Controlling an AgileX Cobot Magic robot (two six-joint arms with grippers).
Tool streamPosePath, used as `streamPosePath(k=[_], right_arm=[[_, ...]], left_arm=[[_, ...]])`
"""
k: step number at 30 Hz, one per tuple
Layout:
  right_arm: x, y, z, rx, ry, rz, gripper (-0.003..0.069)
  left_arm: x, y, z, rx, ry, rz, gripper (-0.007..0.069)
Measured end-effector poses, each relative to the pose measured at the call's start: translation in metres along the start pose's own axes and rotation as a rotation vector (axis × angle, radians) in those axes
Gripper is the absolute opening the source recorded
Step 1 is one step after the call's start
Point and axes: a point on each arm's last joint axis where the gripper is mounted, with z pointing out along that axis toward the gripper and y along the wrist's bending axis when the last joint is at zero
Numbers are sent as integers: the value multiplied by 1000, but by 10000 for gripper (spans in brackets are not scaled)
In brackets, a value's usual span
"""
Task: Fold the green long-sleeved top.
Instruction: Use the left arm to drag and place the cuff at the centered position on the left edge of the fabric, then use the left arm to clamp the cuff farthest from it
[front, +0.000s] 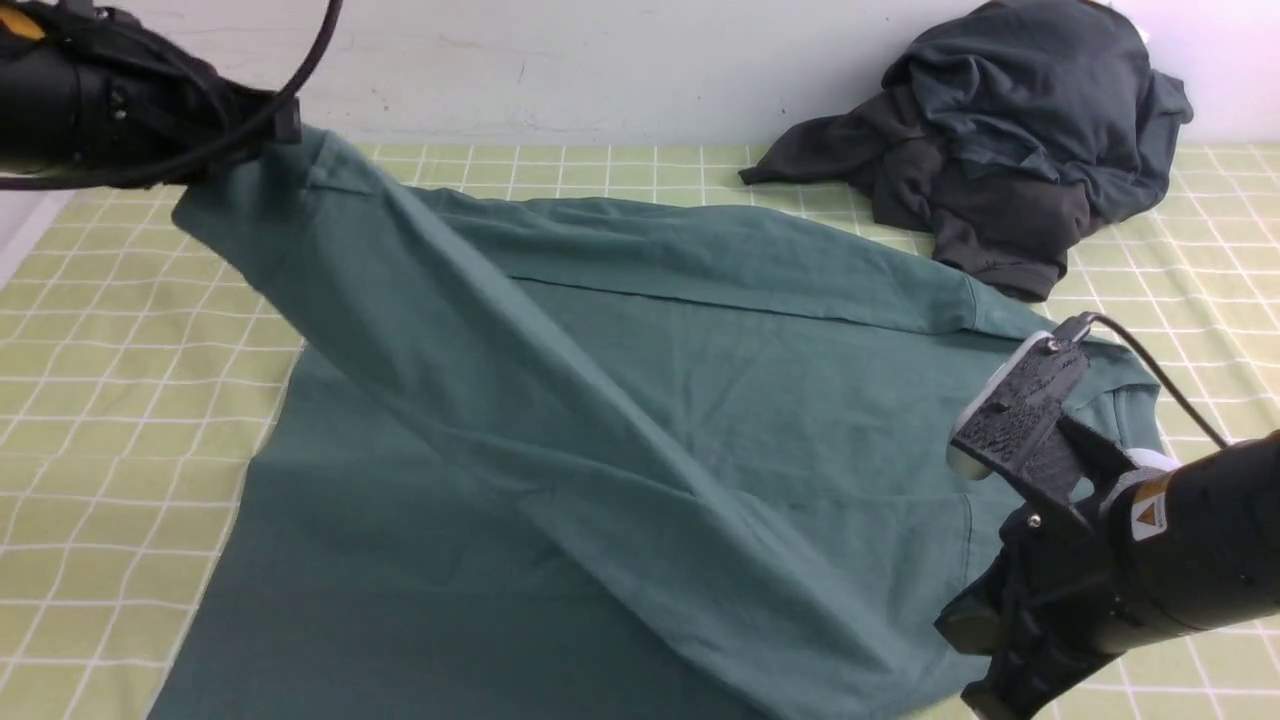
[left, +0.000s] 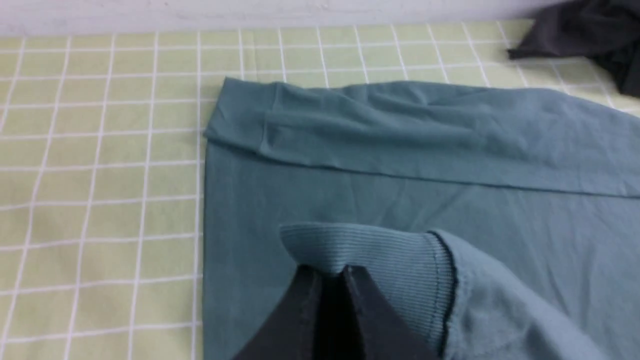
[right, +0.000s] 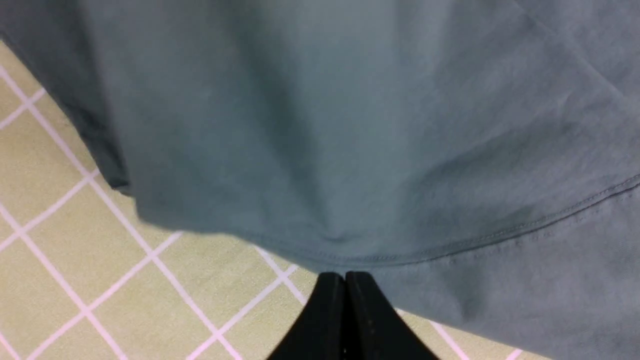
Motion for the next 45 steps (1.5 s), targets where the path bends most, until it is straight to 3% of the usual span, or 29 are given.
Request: streamPosePath(k=[8,12,16,20,24,31,35,40,42,45], right_arm=[[0,0,0,1,-1,-1,-14],[-1,0,0,5,-9,-1,-14],[-2,-1,0,9,-17,-1,-14],[-2,0,0,3,-27,12,-14],[-4,0,1,-4,-40,29,-14],[-4,-1,12,-16,-9,41,-14],[-4,-1,19,-31,5,61,-14],[-5,-1,19,-38,-10,45,-14],[-6,-1,20,-39,-15,21,-14],[-6,-1,20,-39,-16,11,-14]], left_arm=[[51,36,117,-66,291,-32,21],[57,52,158,-79,375,-55,64],[41,55,189,-42,457,-7,216],[7,58,212,-35,372,27,329],[-13,64,240,-49,262,32,347],[1,74,289,-83,181,-79,347],[23,80,313,-106,192,-118,312],[30,82,320,-112,188,-111,148],[30,82,320,-112,188,-112,44],[27,80,318,-109,182,-109,5]])
